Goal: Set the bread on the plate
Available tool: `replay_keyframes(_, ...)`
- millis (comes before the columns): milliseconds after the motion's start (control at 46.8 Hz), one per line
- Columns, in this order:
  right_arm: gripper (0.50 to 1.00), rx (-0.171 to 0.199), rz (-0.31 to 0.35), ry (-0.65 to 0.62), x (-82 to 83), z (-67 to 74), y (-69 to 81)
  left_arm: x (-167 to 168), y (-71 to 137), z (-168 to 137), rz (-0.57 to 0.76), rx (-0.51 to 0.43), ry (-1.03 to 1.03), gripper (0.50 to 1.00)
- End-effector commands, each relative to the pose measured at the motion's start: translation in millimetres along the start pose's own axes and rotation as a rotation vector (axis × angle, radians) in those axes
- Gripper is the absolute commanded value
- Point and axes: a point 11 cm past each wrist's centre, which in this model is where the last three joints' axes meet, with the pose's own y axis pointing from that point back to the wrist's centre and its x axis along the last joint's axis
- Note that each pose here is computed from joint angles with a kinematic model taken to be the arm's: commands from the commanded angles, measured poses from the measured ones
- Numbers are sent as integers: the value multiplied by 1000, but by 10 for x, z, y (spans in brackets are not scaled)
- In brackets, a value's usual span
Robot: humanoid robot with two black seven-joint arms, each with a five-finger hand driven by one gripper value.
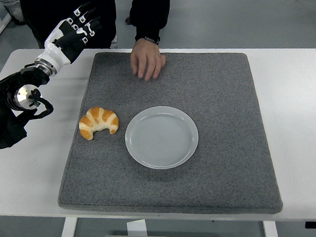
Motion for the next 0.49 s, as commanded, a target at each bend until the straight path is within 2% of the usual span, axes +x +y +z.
replay_keyframes(0,952,0,-1,0,-2,0,0,-2,2,-14,-2,8,-5,992)
replay_keyframes(470,952,0,1,0,0,0,0,0,-7,-11,4,3,-5,992)
